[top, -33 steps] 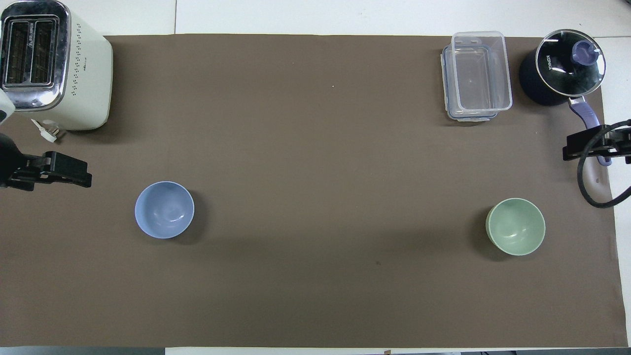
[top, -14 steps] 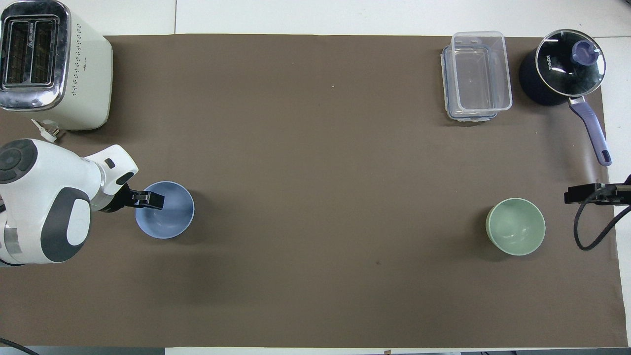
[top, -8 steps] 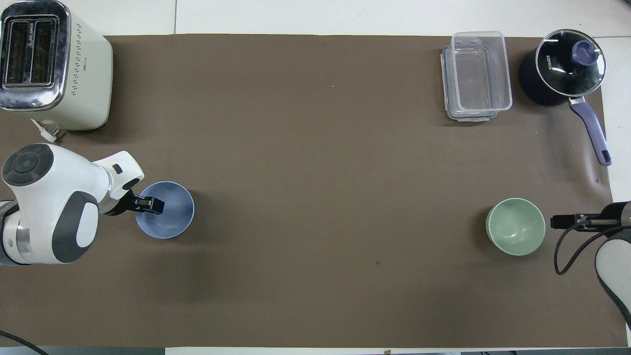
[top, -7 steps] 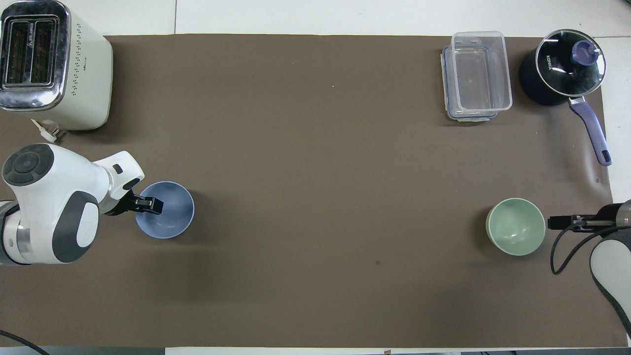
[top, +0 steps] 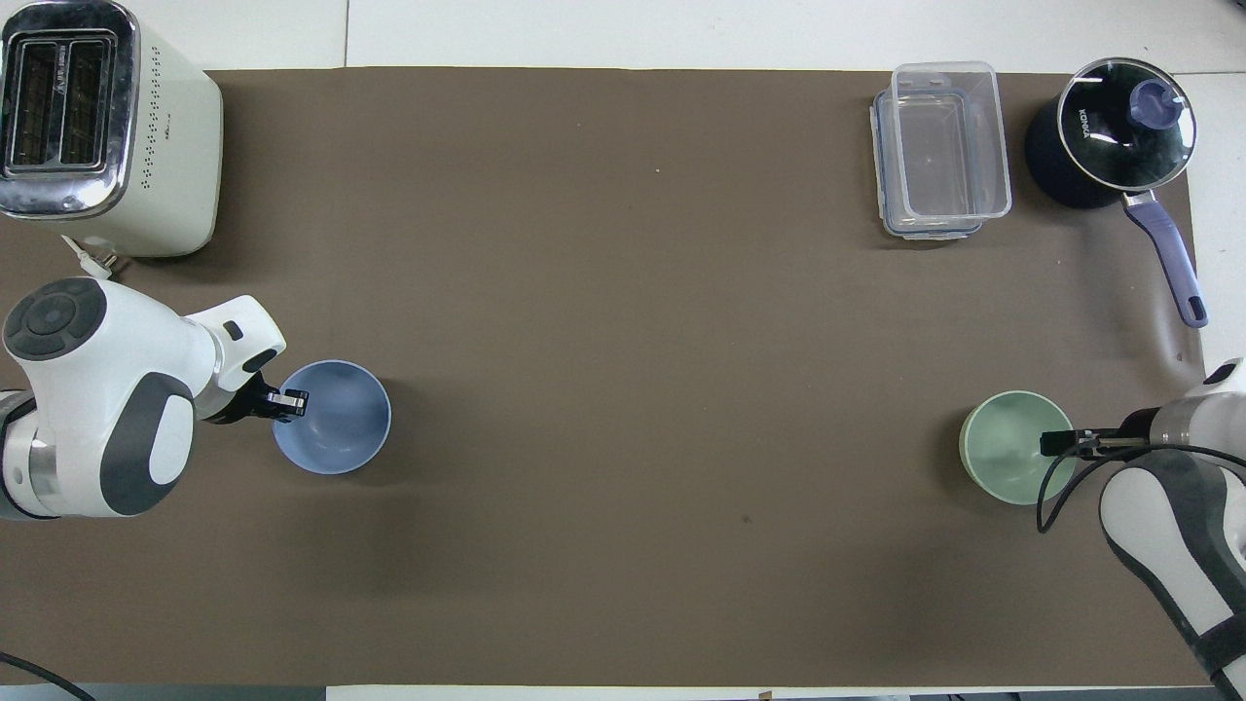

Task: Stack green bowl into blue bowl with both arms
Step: 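Grasp the blue bowl with the left gripper while the right gripper reaches the green bowl, then slide the blue bowl toward the table center while the right gripper grips the green bowl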

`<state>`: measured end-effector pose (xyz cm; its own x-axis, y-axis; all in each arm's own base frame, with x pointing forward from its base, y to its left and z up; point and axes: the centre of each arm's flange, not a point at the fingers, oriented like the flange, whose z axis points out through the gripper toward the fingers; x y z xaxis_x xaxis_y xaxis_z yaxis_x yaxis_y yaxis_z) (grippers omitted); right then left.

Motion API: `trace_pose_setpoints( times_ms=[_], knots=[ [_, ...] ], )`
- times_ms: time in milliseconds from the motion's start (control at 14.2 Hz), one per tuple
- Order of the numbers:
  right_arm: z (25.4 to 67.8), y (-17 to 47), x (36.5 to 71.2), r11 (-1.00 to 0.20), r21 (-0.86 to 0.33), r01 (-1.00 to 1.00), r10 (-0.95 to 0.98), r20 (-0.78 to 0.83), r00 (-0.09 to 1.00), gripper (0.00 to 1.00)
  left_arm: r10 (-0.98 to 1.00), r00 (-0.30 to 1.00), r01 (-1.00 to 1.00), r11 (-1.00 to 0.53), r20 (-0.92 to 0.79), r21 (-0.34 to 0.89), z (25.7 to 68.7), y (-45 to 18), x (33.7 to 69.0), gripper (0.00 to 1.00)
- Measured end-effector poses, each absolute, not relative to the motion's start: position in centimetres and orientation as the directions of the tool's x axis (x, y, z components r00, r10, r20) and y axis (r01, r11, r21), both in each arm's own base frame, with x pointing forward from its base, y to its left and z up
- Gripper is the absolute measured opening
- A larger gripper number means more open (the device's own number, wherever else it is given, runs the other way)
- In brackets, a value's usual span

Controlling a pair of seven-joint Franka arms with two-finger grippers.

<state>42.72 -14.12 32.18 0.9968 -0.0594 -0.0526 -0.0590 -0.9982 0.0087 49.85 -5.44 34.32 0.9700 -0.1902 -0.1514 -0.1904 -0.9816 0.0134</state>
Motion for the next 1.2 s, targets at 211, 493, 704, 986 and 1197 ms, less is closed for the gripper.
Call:
trace_pose_setpoints(
  times_ms=[211,493,704,986,1197],
  knots=[
    [32.1,-13.8,42.8,-0.998,0.004,-0.058,-0.058,-0.054,0.997,0.75,-0.184,0.971,-0.173,-0.981,-0.155,0.083,39.4,-10.1,52.0,0.04],
    [32.1,-13.7,42.9,-0.99,-0.06,-0.124,-0.122,-0.039,0.992,0.27,-0.123,0.982,-0.106,-0.987,-0.141,0.123,42.3,-24.3,50.9,0.04],
    [32.5,-13.7,43.0,-0.991,-0.066,-0.117,-0.116,-0.029,0.993,0.04,-0.12,0.981,-0.099,-0.986,-0.152,0.136,38.9,-34.4,46.6,0.04],
    [34.4,-13.9,44.1,-0.992,-0.067,-0.103,-0.102,-0.015,0.995,0.04,-0.119,0.974,-0.092,-0.985,-0.194,0.143,34.5,-37.3,45.5,0.04],
    [39.2,-13.6,46.5,-0.995,-0.066,-0.076,-0.077,0.01,0.997,0.04,-0.115,0.972,-0.088,-0.987,-0.205,0.137,32.7,-37.4,45.7,0.04]
  ],
)
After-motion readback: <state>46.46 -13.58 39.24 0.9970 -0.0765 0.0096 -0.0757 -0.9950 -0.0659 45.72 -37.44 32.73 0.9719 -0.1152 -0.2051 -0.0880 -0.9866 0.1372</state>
